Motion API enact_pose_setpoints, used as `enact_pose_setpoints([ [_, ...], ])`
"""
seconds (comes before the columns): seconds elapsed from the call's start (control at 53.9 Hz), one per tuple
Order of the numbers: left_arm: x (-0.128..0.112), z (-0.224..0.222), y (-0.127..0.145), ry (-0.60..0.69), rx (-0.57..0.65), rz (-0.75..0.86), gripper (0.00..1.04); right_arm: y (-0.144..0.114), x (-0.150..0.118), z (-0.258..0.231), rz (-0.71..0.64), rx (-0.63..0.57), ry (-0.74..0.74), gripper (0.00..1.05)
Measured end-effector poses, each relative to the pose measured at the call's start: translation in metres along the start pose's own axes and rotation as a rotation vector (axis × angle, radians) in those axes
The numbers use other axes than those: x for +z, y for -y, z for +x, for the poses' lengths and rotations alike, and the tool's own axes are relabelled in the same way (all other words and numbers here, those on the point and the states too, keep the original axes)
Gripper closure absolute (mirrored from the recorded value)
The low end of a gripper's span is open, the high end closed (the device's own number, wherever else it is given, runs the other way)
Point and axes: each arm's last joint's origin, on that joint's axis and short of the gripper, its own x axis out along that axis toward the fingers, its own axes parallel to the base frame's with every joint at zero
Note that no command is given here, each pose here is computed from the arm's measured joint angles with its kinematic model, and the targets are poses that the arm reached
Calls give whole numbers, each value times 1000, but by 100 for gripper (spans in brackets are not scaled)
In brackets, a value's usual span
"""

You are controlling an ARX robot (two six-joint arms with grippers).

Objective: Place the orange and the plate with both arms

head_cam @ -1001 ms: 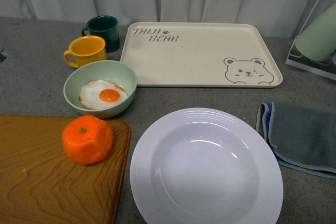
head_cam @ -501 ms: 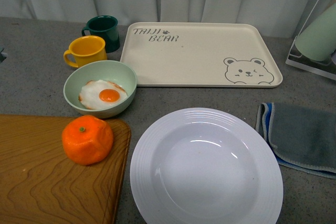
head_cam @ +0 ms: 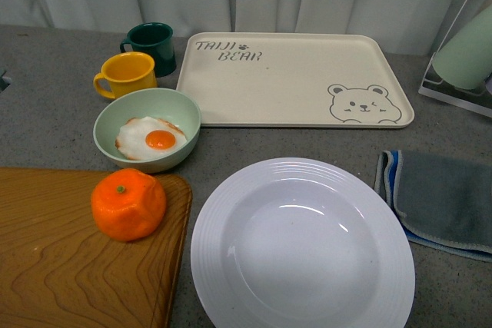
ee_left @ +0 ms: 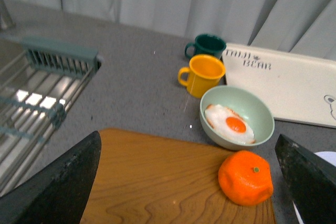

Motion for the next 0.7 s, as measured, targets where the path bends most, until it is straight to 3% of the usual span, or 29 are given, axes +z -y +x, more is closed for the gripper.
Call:
enact_pose_setpoints([
  [0.223, 16, 72, 39, -216, -189, -5, 7, 0, 0, 0, 0, 0, 0, 9],
  [0.389, -7, 123, 68, -370, -255, 0, 7, 0, 0, 0, 0, 1, 0, 9],
  [0.705, -36, 156, 84, -543, -239, 2, 7, 0, 0, 0, 0, 0, 0, 9],
])
